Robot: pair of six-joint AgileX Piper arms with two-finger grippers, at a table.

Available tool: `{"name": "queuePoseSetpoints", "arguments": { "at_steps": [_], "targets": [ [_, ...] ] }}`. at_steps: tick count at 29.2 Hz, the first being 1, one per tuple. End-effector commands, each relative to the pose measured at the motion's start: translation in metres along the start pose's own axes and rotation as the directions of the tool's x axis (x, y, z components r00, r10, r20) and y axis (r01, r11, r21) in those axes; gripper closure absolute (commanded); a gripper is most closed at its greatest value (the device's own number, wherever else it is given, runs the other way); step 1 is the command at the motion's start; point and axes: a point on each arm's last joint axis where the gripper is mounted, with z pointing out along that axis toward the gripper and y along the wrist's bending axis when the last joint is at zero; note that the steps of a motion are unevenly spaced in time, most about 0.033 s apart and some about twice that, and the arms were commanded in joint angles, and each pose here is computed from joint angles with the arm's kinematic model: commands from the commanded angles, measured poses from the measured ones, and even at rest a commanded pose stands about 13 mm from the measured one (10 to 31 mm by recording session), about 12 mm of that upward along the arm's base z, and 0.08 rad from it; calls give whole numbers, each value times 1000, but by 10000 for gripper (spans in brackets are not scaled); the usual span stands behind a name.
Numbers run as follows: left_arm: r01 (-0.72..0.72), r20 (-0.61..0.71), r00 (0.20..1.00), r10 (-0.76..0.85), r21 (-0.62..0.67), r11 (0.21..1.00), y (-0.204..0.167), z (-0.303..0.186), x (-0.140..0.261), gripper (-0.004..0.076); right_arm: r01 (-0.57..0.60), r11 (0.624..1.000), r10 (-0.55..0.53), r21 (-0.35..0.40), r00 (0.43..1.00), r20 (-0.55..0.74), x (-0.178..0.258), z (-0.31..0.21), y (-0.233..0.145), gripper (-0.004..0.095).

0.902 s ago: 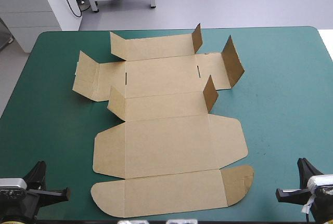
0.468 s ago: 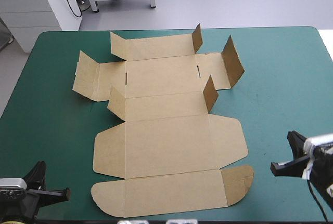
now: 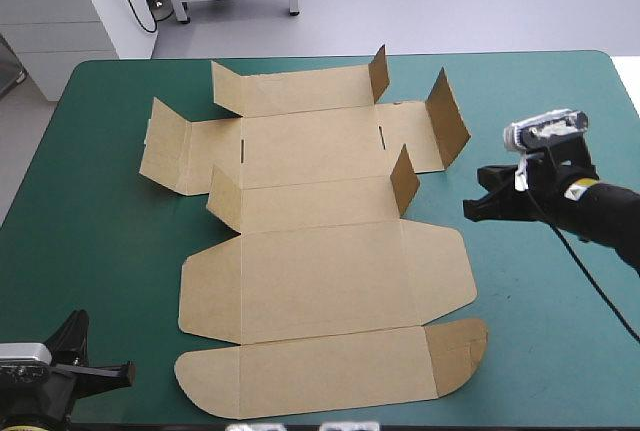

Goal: Fold the box

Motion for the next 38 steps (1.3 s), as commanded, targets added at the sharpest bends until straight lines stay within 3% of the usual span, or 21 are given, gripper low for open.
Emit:
{"name": "queuePoseSetpoints", "arguments": {
  "at_steps": [1, 3, 7, 11, 17, 21, 36, 38],
  "targets": [
    [7, 102, 995, -8, 5, 1000, 0, -6, -12, 731, 15, 1000, -15, -8, 998, 65, -29, 15, -8, 795],
    [7, 102, 995, -8, 5, 1000, 0, -6, -12, 731, 13, 1000, -12, -19, 1000, 28, -35, 29, -13, 694],
    [7, 102, 995, -8, 5, 1000, 0, -6, -12, 731, -39, 995, 32, -90, 996, -80, -44, 64, -21, 382],
    [7, 102, 995, -8, 5, 1000, 0, -6, -12, 731, -93, 985, 71, -145, 986, -154, -50, 96, -27, 236],
    [7, 102, 995, -8, 5, 1000, 0, -6, -12, 731, -64, 991, 33, -117, 968, -248, -60, 143, -22, 230],
    [7, 102, 995, -8, 5, 1000, 0, -6, -12, 731, -26, 998, 5, -56, 942, -336, -60, 174, -19, 230],
    [1, 102, 995, -2, 4, 1000, 0, -6, -12, 731, -124, 989, 51, -82, 798, -600, -25, 247, -28, 239],
    [1, 102, 995, -2, 4, 1000, 0, -6, -12, 731, -128, 987, 47, -93, 798, -601, -24, 250, -25, 354]
  ]
}}
